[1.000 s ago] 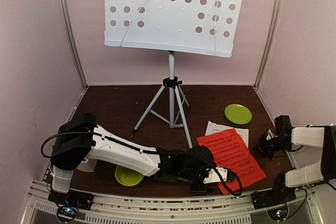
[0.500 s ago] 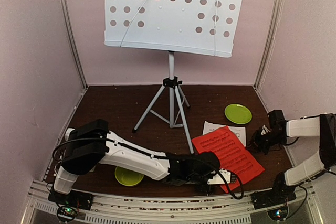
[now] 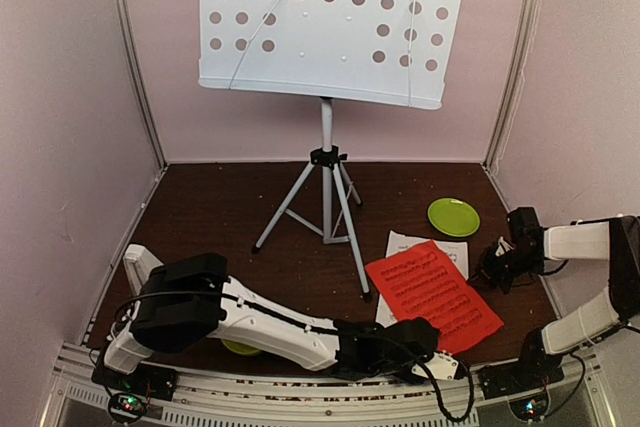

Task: Set up the instrument practice props

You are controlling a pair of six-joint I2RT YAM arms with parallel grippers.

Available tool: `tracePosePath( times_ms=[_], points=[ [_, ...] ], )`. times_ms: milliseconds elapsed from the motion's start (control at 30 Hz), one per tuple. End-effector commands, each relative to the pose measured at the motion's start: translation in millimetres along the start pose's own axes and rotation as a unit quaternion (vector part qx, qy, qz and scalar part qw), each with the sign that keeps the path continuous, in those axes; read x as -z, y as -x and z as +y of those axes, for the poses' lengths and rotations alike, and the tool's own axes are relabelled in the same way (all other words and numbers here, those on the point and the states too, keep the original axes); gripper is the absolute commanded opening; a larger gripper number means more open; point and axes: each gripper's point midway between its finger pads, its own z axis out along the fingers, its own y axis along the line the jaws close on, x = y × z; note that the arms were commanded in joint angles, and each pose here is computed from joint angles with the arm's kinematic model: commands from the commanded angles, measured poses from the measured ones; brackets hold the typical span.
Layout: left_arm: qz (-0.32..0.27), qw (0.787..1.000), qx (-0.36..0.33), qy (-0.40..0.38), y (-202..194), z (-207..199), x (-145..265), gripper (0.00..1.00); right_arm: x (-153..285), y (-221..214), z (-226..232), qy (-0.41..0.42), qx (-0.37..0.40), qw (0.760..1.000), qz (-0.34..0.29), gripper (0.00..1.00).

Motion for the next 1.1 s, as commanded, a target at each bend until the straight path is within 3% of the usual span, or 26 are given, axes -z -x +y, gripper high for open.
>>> tracePosePath(
  times_ms=[0, 167, 400, 500, 633, 900, 1067],
  points=[
    [0.022, 0.999, -0.030, 0.026, -9, 5, -16, 0.61, 0, -10, -27, -0.066, 0.000, 0.998, 0.006, 0.00],
    [0.018, 0.999, -0.009, 0.050, -3, 20, -17, 0.44, 0, -11, -25, -0.063, 0.007, 0.998, 0.011, 0.00],
    [0.005, 0.997, 0.050, 0.054, 1, 47, -7, 0.02, 14, 1, 6, -0.012, 0.029, 0.999, -0.003, 0.02],
    [-0.007, 0.996, 0.063, 0.054, 6, 57, 6, 0.00, 32, 17, 32, 0.020, 0.050, 0.998, -0.036, 0.12],
    [-0.025, 0.994, 0.096, 0.037, 9, 66, 24, 0.00, 55, 29, 60, 0.064, 0.072, 0.993, -0.066, 0.34],
    [-0.026, 0.990, 0.135, 0.025, 1, 78, 50, 0.00, 74, 28, 79, 0.109, 0.090, 0.987, -0.081, 0.59],
    [-0.068, 0.959, 0.274, -0.006, 11, 129, 87, 0.00, 92, 26, 94, 0.130, 0.114, 0.981, -0.089, 0.70]
  ],
)
